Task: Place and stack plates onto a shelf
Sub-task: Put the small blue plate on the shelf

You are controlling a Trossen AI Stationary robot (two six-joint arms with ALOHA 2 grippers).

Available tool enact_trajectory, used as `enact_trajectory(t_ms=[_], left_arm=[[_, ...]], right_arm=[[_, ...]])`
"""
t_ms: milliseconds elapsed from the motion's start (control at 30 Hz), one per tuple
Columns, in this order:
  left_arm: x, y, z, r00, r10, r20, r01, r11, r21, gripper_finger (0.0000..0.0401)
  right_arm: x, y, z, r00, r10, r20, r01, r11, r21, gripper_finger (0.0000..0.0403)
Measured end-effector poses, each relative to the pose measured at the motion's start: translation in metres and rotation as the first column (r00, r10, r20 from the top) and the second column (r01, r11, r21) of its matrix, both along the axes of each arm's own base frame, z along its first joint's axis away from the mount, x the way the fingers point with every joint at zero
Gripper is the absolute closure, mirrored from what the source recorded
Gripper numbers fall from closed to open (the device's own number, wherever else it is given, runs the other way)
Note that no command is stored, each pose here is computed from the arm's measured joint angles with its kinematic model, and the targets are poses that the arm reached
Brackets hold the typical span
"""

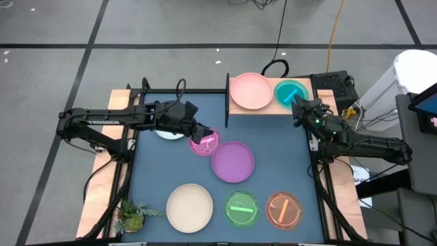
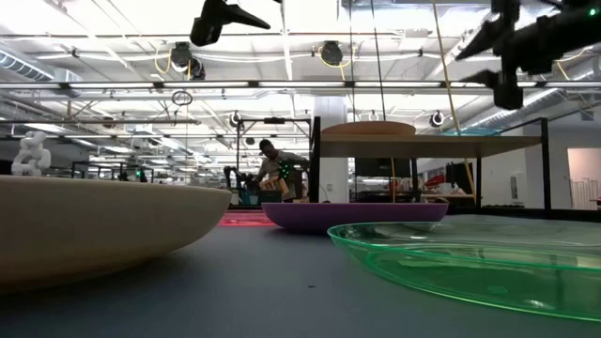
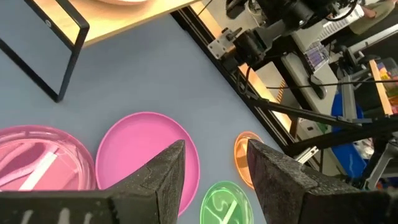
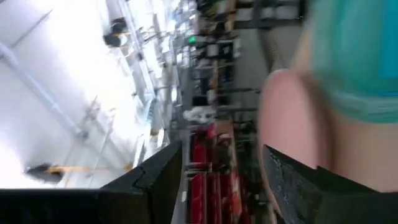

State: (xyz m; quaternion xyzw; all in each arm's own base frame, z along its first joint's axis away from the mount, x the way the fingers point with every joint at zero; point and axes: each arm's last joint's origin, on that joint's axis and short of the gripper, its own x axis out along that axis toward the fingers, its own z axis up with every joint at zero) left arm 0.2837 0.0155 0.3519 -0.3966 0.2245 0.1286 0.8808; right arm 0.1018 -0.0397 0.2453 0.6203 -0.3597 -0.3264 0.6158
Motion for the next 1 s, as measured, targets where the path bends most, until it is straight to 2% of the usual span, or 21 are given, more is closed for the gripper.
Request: enact_trajectory(t_ms=[100, 200, 300, 367, 467, 567, 633, 733, 867, 1000], left_arm=[[0.0, 0.0, 0.0, 1.0, -0.009, -0.003, 0.009, 1.0, 0.016, 0.0224], [-0.001, 0.002, -0.001, 1.0, -0.01, -0.017, 0.01, 0.999, 0.03, 0.0224], [-0.002, 0.006, -0.002, 0.999, -0.005, -0.033, 0.007, 0.999, 0.046, 0.0224], [-0.002, 0.01, -0.003, 0.999, -0.001, -0.036, 0.003, 0.998, 0.06, 0.0224], [-0.003, 0.016, -0.003, 0.999, 0.014, -0.036, -0.011, 0.997, 0.072, 0.0224], [-0.004, 0.022, -0.003, 0.999, 0.028, -0.037, -0.025, 0.997, 0.076, 0.0224], [-0.004, 0.025, -0.003, 0.999, 0.033, -0.036, -0.03, 0.997, 0.072, 0.0224], [-0.004, 0.028, -0.003, 0.999, 0.034, -0.035, -0.032, 0.997, 0.067, 0.0224], [-0.004, 0.028, -0.002, 0.999, 0.033, -0.035, -0.031, 0.997, 0.066, 0.0224], [-0.004, 0.028, -0.002, 0.999, 0.036, -0.034, -0.034, 0.998, 0.059, 0.0224]], right_arm=[[-0.002, 0.0, 0.022, 1.0, -0.009, -0.021, 0.007, 0.998, -0.069, 0.0215], [-0.003, 0.001, 0.06, 0.996, -0.021, -0.082, 0.007, 0.985, -0.17, 0.0233], [-0.001, 0.001, 0.096, 0.975, -0.025, -0.222, -0.04, 0.958, -0.283, 0.0252], [0.002, 0.001, 0.114, 0.924, -0.042, -0.381, -0.099, 0.934, -0.342, 0.0266], [0.009, 0.001, 0.133, 0.798, -0.042, -0.602, -0.233, 0.898, -0.372, 0.0287], [0.019, 0.001, 0.15, 0.675, -0.003, -0.738, -0.356, 0.875, -0.329, 0.0314], [0.028, 0.0, 0.156, 0.56, 0.012, -0.828, -0.439, 0.852, -0.285, 0.0335], [0.043, -0.003, 0.156, 0.349, 0.013, -0.937, -0.539, 0.821, -0.189, 0.037], [0.059, -0.012, 0.138, 0.093, 0.056, -0.994, -0.616, 0.788, -0.013, 0.0399], [0.062, -0.028, 0.117, -0.099, 0.164, -0.981, -0.57, 0.799, 0.191, 0.0402]])
